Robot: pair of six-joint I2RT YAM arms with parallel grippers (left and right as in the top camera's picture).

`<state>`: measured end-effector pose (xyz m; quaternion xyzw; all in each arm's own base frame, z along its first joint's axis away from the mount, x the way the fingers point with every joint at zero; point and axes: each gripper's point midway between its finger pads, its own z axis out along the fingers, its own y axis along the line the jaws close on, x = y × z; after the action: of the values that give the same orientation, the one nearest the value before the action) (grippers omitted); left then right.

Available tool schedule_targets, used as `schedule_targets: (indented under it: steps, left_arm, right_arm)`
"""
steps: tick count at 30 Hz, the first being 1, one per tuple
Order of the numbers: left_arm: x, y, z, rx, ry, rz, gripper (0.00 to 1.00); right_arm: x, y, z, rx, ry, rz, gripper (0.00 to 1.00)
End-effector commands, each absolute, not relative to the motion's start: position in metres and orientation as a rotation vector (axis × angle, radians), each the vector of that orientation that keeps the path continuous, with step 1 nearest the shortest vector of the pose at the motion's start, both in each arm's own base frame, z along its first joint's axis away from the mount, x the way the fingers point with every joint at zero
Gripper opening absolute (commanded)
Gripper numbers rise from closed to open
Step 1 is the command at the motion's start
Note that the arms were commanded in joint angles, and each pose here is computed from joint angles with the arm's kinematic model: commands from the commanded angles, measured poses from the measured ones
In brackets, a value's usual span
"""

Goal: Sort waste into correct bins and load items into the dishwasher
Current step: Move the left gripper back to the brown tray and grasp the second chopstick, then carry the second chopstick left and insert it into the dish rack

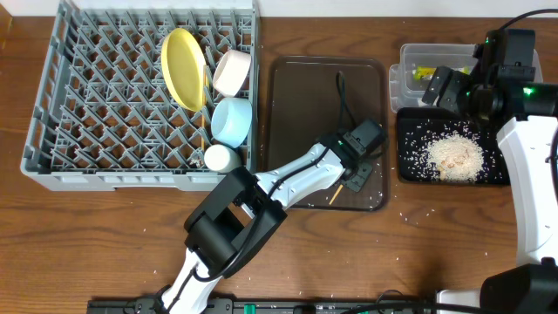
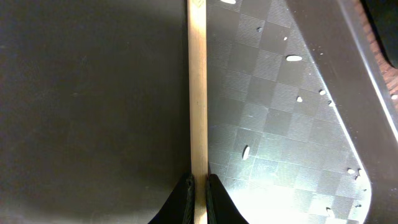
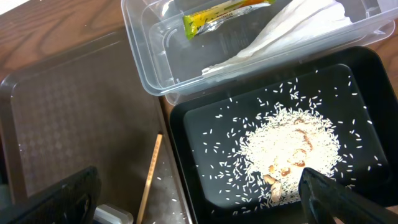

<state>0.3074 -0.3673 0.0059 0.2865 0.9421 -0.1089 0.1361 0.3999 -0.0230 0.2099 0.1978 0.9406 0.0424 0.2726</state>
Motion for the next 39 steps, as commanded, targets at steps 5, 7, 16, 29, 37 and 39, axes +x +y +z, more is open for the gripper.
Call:
schedule_targets:
  steps: [5, 7, 16, 29, 37, 39]
  left_arm:
    - [0.311, -0.35, -0.013, 0.826, 2.747, -0.161, 0.08]
    - [0.313, -0.347, -0.013, 0.82, 2.74, -0.133, 0.08]
    - [0.336, -0.335, 0.04, 0.728, 2.698, -0.168, 0.07]
    - [0.38, -0.203, 0.197, 0.333, 2.522, -0.075, 0.07]
    - [0.386, -0.073, 0.199, 0.23, 2.589, 0.351, 0.08]
    - [0.387, -0.053, 0.187, 0.192, 2.628, 0.397, 0.07]
  right_arm:
    - [0.401, -0.02, 0.211, 0.537, 2.528, 0.111, 0.99]
    - [0.401, -0.019, 0.211, 0.535, 2.528, 0.111, 0.99]
    - [0.401, -0.02, 0.211, 0.538, 2.527, 0.11, 0.99]
    - [0.401, -0.02, 0.211, 0.538, 2.527, 0.11, 0.99]
    - [0.401, -0.02, 0.211, 0.538, 2.527, 0.11, 0.99]
    - [0.401, -0.02, 0.211, 0.537, 2.528, 0.111, 0.99]
